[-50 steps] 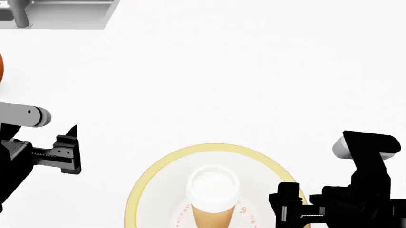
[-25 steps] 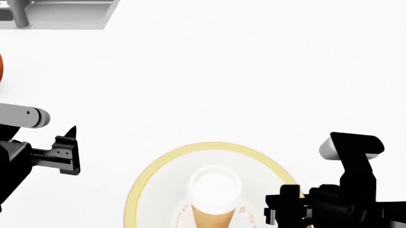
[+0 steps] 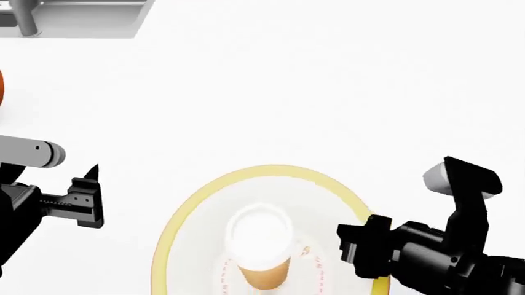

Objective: Place the cup inside the bowl on the dining table and move the bowl to any counter.

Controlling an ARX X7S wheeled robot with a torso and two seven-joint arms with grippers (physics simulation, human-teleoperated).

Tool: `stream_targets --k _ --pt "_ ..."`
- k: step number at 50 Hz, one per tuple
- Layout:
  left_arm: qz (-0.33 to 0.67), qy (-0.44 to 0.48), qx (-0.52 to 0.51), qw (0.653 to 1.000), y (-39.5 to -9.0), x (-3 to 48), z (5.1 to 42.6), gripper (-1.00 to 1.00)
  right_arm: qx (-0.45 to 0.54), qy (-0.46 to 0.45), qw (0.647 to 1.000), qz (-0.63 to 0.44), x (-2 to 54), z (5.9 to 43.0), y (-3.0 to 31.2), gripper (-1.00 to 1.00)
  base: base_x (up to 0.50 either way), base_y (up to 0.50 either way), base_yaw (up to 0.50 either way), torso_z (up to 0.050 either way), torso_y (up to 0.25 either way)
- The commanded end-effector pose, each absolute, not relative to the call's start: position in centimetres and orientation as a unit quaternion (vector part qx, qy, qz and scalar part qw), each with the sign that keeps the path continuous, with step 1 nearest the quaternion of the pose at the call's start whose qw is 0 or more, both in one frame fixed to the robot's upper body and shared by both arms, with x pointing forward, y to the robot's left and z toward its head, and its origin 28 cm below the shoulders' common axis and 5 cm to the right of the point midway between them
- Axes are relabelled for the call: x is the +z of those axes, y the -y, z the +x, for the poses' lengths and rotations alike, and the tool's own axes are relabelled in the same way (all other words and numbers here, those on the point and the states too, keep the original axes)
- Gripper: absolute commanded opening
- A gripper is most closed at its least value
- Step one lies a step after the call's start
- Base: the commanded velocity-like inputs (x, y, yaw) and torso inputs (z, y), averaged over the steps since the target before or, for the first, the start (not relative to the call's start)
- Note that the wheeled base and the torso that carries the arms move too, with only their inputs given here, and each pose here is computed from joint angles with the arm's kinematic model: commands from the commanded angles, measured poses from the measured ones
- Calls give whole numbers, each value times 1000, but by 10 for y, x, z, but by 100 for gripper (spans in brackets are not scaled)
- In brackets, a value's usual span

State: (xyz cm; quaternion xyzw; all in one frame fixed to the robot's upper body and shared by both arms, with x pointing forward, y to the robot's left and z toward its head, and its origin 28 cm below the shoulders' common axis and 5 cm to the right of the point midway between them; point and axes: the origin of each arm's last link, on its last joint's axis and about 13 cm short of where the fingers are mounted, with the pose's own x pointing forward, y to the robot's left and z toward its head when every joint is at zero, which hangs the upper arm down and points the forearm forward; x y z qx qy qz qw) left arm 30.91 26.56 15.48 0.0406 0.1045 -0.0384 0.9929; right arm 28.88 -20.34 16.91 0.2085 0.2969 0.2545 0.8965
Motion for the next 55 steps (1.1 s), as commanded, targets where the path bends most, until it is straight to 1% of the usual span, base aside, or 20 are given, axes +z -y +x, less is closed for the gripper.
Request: stream_targets --k 1,16,18,26,30,43,55 --pt "41 -104 -37 993 -266 155 309 100 232 -243 912 235 181 294 208 -100 0 0 0 0 0" --pt "39 -105 -36 993 -267 153 309 100 238 -202 915 254 193 295 207 -100 0 0 0 0 0" --pt "39 -105 -36 993 -266 152 310 100 242 -183 911 280 196 296 208 -100 0 0 0 0 0" --pt "38 -105 -34 993 -269 152 308 100 253 -175 908 285 197 295 208 -100 0 0 0 0 0" --pt "37 -106 -35 993 -268 151 309 100 259 -187 903 288 194 294 206 -100 -17 0 0 0 0" --pt "37 -105 -36 993 -268 152 308 100 245 -185 906 293 197 294 208 -100 -444 -55 0 0 0" --pt "37 -108 -35 993 -267 150 308 100 225 -171 910 303 195 295 211 -100 -363 -457 0 0 0"
